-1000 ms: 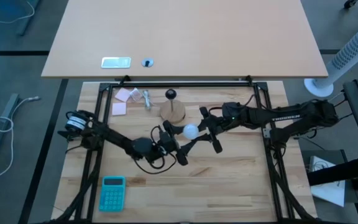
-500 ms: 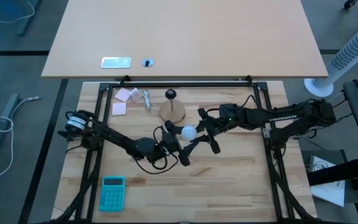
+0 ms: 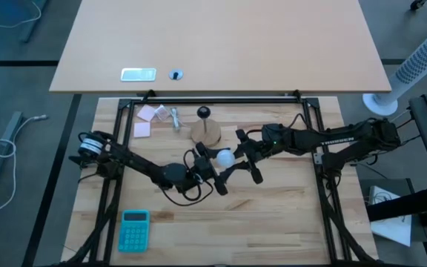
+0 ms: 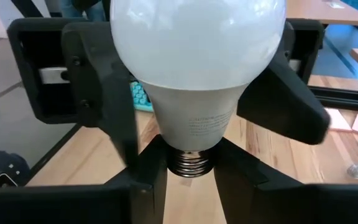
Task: Screw lightbulb
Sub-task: Insert the lightbulb into the lamp
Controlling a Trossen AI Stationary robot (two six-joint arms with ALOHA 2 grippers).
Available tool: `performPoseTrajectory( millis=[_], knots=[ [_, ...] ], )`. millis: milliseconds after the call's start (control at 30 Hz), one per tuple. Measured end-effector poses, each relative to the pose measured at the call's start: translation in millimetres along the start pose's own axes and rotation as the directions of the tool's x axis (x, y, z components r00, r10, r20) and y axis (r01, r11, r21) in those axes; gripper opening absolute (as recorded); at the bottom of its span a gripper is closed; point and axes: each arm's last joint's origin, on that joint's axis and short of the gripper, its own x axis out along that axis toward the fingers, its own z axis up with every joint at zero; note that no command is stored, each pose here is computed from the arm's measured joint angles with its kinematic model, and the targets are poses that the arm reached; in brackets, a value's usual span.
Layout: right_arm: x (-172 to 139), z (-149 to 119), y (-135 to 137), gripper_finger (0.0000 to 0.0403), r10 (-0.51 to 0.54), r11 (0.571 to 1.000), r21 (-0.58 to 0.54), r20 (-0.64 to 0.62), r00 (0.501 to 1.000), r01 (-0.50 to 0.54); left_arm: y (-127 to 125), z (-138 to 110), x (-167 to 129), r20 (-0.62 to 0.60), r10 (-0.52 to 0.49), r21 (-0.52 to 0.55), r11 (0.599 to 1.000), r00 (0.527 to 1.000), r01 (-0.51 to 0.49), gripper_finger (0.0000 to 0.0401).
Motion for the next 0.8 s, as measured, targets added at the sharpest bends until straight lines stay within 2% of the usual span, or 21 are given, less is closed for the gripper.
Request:
performPoseTrajectory(
  millis=[533, 800],
  knots=[
    [0.0, -0.1, -0.1, 0.0097, 0.0, 1.0, -0.005, -0.001, 1.0, 0.0, -1.0, 0.3, -0.1, 0.004, -0.029, -0.014, 0.999, 1.0, 0.029, 0.0251],
    [0.0, -0.1, -0.1, 0.01, 0.0, 1.0, 0.012, -0.001, 1.0, 0.0, -1.0, 0.1, -0.1, 0.002, -0.03, 0.069, 0.997, 1.0, 0.029, 0.0242]
  ],
)
